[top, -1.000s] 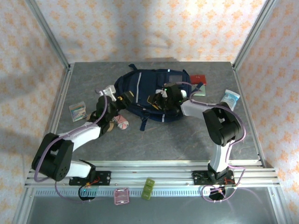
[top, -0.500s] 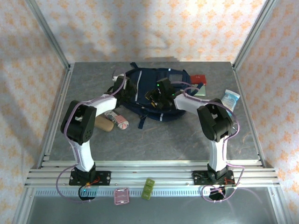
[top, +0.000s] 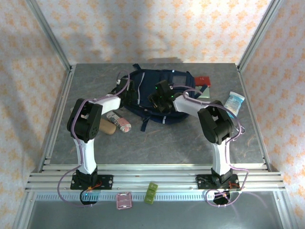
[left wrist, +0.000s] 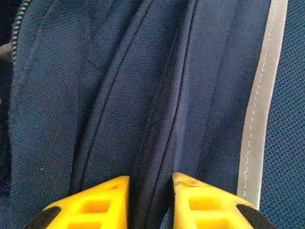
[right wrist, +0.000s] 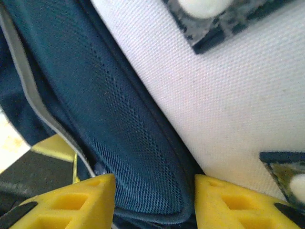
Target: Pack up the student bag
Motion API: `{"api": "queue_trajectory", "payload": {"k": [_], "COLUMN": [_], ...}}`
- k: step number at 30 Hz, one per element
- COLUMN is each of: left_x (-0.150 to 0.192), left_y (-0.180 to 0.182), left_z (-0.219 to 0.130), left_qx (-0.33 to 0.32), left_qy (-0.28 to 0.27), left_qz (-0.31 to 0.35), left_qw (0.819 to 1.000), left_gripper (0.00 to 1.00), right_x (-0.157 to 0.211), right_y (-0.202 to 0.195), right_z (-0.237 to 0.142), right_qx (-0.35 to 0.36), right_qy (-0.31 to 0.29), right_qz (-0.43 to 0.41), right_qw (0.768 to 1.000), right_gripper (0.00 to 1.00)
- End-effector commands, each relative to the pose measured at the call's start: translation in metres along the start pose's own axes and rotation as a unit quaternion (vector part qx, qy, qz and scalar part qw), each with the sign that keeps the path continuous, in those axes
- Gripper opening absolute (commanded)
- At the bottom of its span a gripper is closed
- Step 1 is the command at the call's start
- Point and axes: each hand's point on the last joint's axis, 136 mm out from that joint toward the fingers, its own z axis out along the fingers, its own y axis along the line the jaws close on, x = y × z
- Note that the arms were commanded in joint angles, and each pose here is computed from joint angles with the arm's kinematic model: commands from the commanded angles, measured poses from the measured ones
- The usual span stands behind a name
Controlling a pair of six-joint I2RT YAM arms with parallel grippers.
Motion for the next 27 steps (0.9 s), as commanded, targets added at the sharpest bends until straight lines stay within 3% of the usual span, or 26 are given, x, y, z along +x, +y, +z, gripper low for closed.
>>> {"api": "queue_trajectory", "payload": {"k": [1,3,6,18,27], "left_x": [0.033,0.033,0.033,0.031,0.035], "left_y": [0.000,-0.002,-0.005,-0.014,-0.028], "left_z": [0.009,0.008,0.005,-0.006,-0.023], "left_qx": [0.008,0.014,0.023,0.045,0.068], "left_qy": [0.057,0.058,0.059,0.057,0.062], "left_qz": [0.005,0.004,-0.001,-0.019,-0.019], "left_qw": [0.998,0.998,0.998,0.997,0.996], "left_gripper": [0.24,0.23,0.23,0.22,0.20], "right_x": [0.010,0.020,0.034,0.033,0.051], "right_y": [-0.058,-0.069,-0.086,-0.079,-0.094], "right_z": [0.022,0.030,0.038,0.008,-0.005], "right_qx": [0.134,0.134,0.145,0.094,0.073], "right_qy": [-0.009,0.013,0.043,0.012,0.054], "right_qz": [0.002,0.016,0.019,0.014,0.010], "right_qw": [0.991,0.991,0.988,0.995,0.996], "right_gripper": [0.45,0.39,0.39,0.43,0.39]}}
